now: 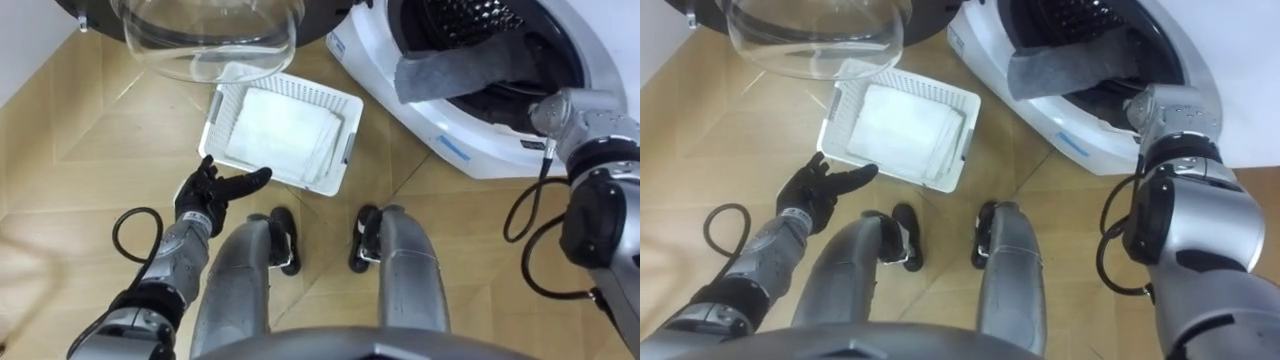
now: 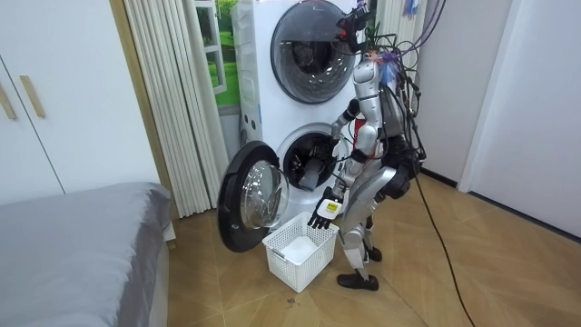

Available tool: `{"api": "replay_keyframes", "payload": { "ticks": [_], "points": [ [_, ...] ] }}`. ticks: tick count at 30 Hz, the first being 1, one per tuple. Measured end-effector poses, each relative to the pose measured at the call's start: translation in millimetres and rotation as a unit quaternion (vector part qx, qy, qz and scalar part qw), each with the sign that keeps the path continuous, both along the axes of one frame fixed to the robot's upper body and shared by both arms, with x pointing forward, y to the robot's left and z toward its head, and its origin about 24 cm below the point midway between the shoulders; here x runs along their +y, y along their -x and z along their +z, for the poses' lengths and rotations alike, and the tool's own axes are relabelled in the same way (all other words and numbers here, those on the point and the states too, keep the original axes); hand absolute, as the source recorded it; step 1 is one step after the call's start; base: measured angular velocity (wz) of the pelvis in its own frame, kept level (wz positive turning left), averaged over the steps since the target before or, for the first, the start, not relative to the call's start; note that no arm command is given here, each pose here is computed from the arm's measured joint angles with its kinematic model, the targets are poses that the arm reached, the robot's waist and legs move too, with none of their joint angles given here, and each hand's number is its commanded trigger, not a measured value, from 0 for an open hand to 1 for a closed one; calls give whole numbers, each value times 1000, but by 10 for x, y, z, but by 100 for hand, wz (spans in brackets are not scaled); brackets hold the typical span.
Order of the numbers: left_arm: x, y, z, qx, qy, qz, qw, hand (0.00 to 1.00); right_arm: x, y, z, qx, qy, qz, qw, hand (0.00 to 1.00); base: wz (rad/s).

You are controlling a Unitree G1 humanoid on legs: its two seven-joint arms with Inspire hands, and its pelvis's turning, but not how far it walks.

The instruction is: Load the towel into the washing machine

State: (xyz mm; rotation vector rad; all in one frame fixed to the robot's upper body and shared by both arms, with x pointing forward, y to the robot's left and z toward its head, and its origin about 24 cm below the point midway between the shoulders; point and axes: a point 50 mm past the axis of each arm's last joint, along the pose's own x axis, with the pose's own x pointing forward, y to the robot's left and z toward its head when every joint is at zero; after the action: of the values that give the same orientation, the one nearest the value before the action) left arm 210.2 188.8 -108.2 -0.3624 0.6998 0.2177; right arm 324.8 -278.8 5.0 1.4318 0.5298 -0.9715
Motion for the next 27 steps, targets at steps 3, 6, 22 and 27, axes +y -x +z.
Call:
{"api": "replay_keyframes", "payload": {
  "ticks": [3, 6, 22, 27],
  "points": [
    [-1, -6, 3, -1, 0, 0, 1000, 0, -7, 4, -1, -1, -7, -11, 1000, 0, 0],
    [-6, -19, 10, -3, 0, -1, 1000, 0, -12, 17, -15, 1, -7, -12, 1000, 0, 0],
    [61, 234, -187, 65, -44, -43, 996, 0, -245, 481, -434, 7, 59, -46, 997, 0, -5],
    [358, 517, -287, 126, -107, -57, 985, 0, -261, 952, -828, 48, 77, -19, 996, 0, -4]
  ]
}}
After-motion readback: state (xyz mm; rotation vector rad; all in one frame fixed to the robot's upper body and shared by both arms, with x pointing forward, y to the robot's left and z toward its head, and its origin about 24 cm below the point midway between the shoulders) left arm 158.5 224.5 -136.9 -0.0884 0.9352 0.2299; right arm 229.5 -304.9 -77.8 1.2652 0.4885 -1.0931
